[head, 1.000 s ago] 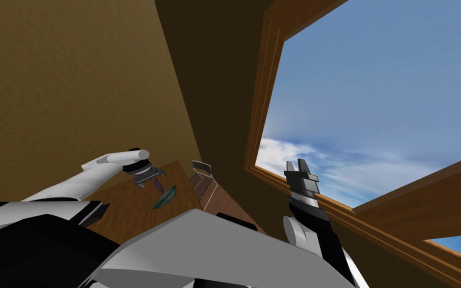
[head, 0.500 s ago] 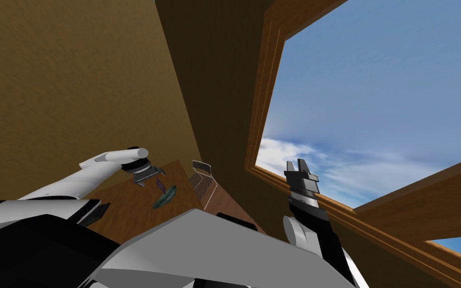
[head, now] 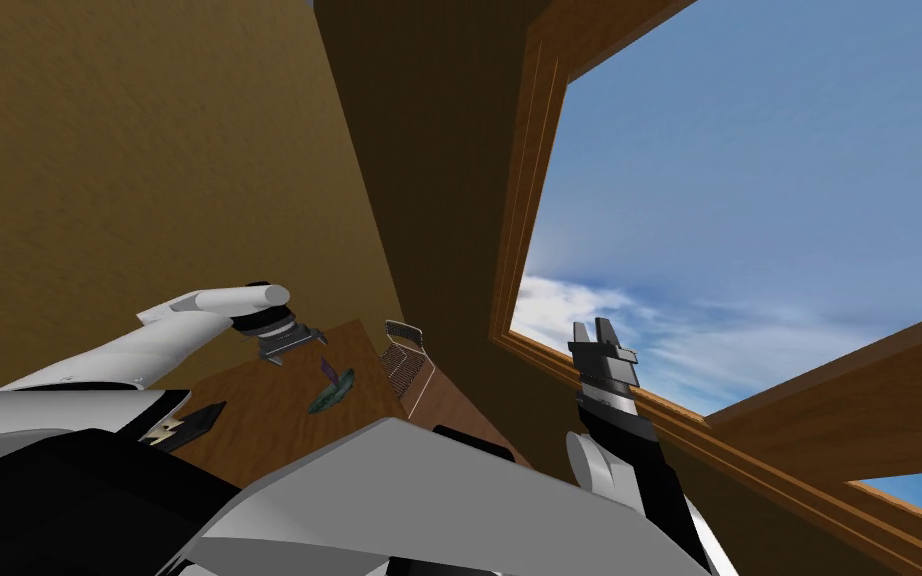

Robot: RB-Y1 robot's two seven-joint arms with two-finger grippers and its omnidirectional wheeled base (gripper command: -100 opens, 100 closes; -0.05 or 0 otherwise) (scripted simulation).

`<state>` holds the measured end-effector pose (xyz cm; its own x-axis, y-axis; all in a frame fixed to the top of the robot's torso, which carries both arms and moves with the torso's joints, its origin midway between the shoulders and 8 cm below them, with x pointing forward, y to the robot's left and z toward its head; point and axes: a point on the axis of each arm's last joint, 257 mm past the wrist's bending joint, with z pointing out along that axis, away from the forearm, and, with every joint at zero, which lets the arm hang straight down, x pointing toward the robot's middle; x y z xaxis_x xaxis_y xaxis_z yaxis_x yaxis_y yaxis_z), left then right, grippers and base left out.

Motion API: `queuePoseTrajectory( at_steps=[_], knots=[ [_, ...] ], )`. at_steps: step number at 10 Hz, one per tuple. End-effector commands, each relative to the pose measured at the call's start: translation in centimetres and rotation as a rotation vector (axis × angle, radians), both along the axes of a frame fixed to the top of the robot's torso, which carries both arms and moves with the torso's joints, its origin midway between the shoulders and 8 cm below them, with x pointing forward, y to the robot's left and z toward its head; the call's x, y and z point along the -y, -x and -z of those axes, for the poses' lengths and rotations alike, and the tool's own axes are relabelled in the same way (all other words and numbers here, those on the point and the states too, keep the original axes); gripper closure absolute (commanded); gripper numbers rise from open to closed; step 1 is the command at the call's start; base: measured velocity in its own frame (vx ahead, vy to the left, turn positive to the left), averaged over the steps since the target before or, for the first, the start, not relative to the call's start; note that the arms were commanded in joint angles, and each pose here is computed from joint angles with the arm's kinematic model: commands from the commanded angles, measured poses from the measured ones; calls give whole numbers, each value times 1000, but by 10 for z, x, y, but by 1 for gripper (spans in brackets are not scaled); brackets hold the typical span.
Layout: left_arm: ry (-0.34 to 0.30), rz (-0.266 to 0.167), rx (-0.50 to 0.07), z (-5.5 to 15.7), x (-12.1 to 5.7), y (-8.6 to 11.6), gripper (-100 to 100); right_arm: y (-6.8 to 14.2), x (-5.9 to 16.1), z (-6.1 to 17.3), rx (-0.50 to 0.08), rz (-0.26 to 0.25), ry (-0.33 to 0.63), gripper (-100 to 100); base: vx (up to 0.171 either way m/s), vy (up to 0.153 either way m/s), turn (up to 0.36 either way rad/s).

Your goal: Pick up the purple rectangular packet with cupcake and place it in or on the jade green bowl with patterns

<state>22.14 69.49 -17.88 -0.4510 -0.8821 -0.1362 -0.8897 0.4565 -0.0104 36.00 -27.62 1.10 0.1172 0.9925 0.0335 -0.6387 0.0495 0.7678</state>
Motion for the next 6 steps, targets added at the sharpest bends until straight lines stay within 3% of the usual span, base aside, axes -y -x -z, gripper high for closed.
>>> queuePoseTrajectory(
  at_steps=[1,6],
  knots=[
    [0,0,0,0,0,0,0,0,0,0,0,0,0,0,0,0,0],
    [0,0,0,0,0,0,0,0,0,0,0,0,0,0,0,0,0]
  ],
)
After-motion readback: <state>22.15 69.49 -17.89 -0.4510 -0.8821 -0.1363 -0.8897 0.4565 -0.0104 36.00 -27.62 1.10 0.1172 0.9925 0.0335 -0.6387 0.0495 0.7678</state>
